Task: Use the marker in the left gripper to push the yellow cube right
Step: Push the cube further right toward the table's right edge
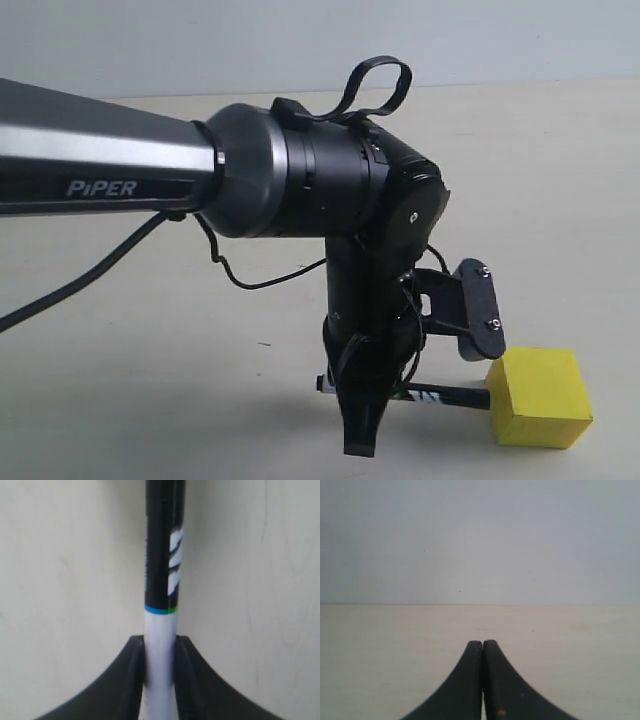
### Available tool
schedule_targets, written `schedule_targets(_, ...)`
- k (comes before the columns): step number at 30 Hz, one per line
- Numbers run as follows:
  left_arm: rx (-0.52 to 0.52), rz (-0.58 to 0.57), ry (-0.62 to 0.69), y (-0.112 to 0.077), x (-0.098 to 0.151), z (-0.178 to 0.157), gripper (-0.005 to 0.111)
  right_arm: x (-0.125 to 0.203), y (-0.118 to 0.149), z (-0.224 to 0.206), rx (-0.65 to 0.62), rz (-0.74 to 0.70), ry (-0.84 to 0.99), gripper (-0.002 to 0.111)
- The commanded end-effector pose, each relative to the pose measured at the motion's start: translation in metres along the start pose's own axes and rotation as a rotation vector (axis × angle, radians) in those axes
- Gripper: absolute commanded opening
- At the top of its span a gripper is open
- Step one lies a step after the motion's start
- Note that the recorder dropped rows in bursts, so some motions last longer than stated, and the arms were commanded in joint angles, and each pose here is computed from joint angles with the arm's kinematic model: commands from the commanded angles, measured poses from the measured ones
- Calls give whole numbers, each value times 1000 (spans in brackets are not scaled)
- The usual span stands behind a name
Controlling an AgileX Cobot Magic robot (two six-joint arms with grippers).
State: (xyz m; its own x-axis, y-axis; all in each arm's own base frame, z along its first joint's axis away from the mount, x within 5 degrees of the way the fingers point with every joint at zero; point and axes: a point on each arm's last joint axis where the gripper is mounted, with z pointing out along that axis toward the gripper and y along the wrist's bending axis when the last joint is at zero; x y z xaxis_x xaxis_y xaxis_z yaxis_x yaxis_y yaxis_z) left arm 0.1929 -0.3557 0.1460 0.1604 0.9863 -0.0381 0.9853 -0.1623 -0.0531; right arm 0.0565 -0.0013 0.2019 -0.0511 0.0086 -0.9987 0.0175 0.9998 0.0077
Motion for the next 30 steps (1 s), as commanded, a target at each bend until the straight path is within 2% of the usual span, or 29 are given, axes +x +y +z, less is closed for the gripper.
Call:
schedule_targets(1,40,-39,124,0,16,1,0,1,0,0,-1,-2,-5,0)
schedule_targets(4,30,-57,172,-1,22,3,0,1,0,0,-1,-2,-5,0)
schedule_targets(11,18,-58,154,0,20,4,0,1,0,0,-1,-2,-5,0)
schedule_targets(14,2,-60,109,1,16,5,0,1,0,0,-1,-2,-5,0)
schedule_targets(19,-91,-88,-32,10,4,5,0,1,0,0,-1,-2,-5,0)
schedule_targets(22,-102,-99,-72,11,0,5,0,1,0,0,-1,-2,-5,0)
schedule_targets(30,-87,-22,-97,-5,-14,6,0,1,0,0,-1,-2,-5,0)
